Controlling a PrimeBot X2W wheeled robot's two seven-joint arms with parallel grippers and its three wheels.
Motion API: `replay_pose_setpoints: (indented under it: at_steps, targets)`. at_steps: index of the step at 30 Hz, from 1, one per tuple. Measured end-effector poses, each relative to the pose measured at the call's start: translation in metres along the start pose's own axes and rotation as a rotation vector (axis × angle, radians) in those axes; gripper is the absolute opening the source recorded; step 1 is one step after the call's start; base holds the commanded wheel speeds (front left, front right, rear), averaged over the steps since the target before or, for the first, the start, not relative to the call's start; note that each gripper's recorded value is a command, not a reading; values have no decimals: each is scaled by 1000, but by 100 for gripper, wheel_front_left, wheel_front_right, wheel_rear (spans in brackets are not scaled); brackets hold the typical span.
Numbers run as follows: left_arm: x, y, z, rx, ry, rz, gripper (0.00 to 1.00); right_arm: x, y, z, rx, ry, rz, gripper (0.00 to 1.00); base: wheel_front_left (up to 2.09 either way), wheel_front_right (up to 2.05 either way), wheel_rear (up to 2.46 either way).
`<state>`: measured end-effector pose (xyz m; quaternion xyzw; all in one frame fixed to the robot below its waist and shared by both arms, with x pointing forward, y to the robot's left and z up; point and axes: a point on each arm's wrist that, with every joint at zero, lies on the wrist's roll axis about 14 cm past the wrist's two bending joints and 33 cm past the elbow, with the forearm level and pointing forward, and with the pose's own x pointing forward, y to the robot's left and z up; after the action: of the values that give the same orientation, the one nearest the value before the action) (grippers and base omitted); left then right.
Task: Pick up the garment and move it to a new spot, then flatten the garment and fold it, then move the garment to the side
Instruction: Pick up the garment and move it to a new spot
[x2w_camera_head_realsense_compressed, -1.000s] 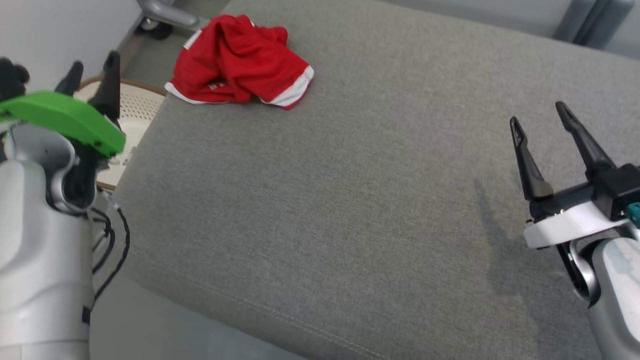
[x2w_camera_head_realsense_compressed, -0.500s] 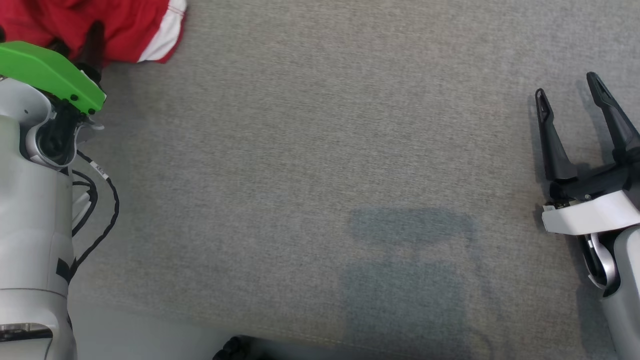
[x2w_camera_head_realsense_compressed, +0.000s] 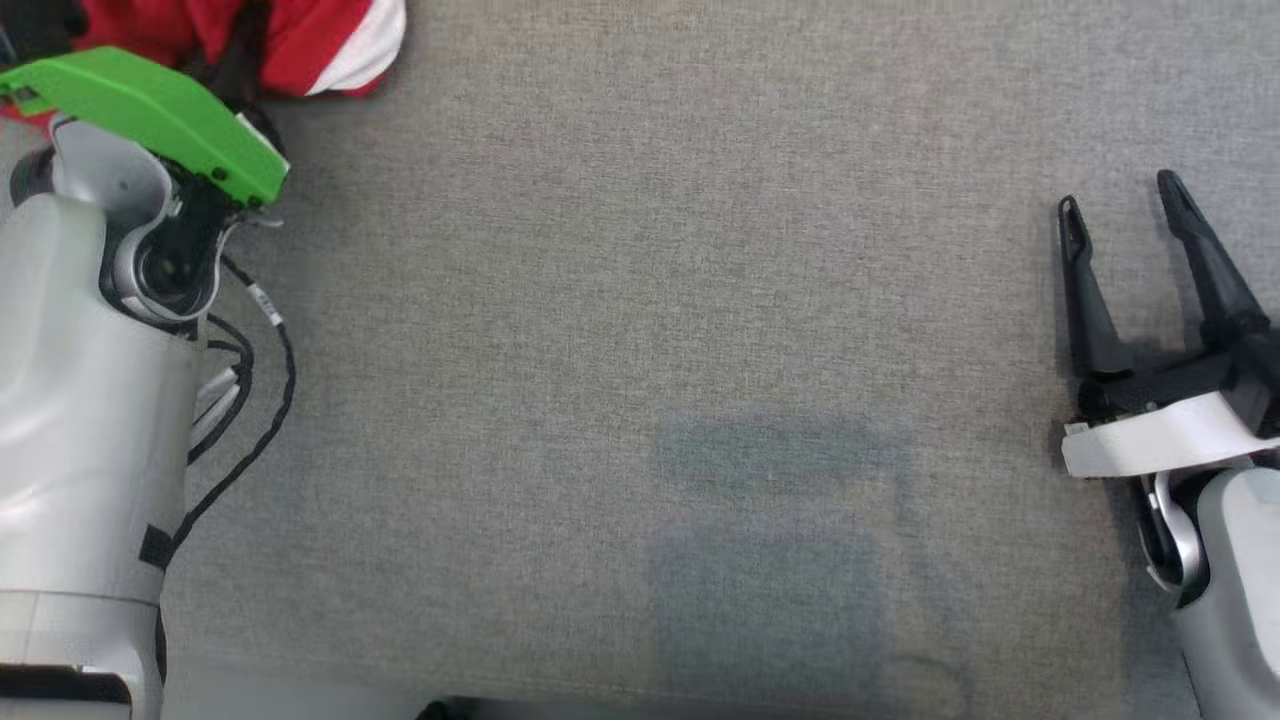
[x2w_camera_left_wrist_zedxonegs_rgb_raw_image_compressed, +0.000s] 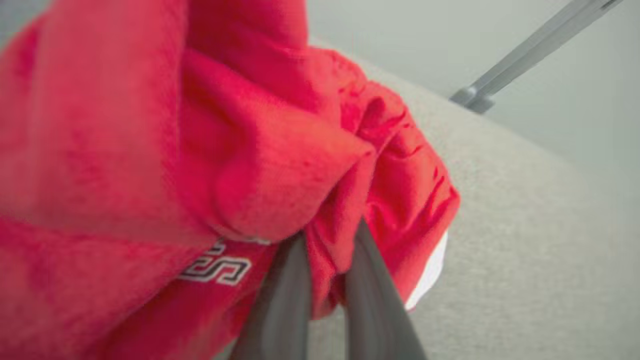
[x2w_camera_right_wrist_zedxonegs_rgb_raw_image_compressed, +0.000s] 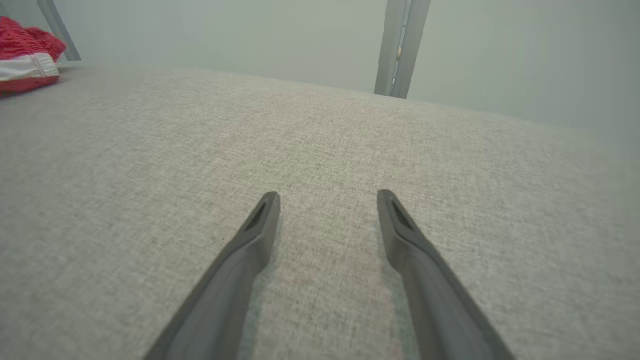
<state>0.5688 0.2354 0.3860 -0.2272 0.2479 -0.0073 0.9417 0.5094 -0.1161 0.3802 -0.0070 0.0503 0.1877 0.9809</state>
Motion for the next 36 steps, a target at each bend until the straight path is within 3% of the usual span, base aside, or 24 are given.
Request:
replay_pose_setpoints:
  at_steps: [9,14,17,20,23,29,30,31,32,33,36]
  targets:
    - [-72,-124,58,-55,-157,-414,0,-12,26,28,95,-42,-17,100,0,0,0]
    - [-131,-225,22,-130,-97,-676,0,-25,20,51,116,-88,-72,100,0,0,0]
    - [-158,-274,-7,-234,-45,-787,0,-34,13,59,126,-105,-109,100,0,0,0]
    - [-165,-293,-28,-327,-9,-809,0,-46,1,66,123,-119,-156,100,0,0,0]
    - [-158,-302,-53,-353,38,-792,0,-60,-13,67,117,-117,-211,100,0,0,0]
    - [-103,-266,-107,-297,112,-564,0,-83,-37,68,101,-111,-297,100,0,0,0]
    - [-94,-257,-115,-261,121,-522,4,-85,-39,68,100,-110,-305,100,0,0,0]
    - [-87,-248,-125,-216,142,-491,40,-87,-41,67,99,-107,-313,100,0,0,0]
    - [-83,-241,-136,-176,168,-468,85,-89,-42,67,99,-104,-318,100,0,0,0]
    - [-81,-236,-145,-141,187,-454,100,-91,-43,67,100,-104,-322,100,0,0,0]
    - [-82,-232,-161,-48,232,-454,100,-94,-44,68,102,-107,-332,100,0,0,0]
